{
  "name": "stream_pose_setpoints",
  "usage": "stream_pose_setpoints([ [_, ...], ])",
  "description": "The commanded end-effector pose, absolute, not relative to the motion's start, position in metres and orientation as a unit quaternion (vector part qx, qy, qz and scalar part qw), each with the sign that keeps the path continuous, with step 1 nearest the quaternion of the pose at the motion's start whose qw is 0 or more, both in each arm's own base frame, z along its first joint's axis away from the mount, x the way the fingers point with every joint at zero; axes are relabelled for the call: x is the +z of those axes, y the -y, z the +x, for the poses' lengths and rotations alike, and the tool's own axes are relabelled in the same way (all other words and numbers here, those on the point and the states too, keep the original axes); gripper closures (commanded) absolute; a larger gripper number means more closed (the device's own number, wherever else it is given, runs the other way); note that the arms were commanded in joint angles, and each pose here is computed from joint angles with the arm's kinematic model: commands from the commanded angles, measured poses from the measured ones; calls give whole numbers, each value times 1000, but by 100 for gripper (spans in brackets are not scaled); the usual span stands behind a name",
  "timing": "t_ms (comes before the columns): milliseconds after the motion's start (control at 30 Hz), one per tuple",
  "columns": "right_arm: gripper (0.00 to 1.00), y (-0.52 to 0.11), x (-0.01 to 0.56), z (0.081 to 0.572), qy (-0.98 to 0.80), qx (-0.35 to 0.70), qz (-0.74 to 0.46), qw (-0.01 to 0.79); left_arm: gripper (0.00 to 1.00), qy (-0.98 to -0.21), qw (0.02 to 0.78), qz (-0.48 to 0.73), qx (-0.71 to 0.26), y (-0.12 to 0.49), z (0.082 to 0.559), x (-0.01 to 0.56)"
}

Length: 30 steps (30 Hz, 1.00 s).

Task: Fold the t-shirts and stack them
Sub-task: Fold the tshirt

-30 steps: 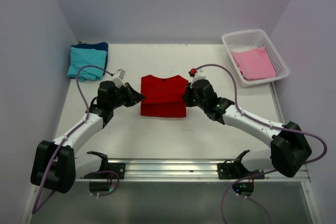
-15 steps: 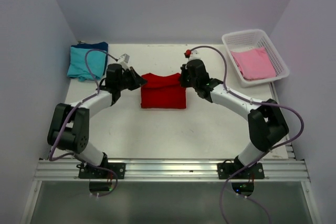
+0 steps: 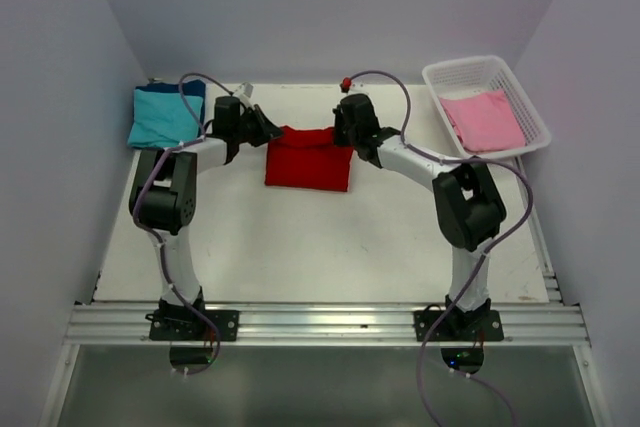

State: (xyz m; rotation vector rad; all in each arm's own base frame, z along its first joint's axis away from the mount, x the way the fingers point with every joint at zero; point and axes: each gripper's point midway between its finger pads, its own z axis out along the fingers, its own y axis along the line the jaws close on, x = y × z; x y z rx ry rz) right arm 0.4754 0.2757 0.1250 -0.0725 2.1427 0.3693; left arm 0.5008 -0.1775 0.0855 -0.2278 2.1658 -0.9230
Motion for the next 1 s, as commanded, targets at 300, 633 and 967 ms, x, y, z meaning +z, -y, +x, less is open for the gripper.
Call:
stream_pose_setpoints([
  [300, 1, -248, 111, 542, -864, 77, 52, 495, 0, -764, 521, -111, -364, 136, 557, 155],
  [633, 1, -249, 151, 504, -834, 155, 37, 529, 0, -728, 507, -32, -461, 168, 494, 195],
  [967, 100, -330, 130, 460, -842, 368, -34, 393, 100, -737, 383, 17, -557, 211, 483, 147],
])
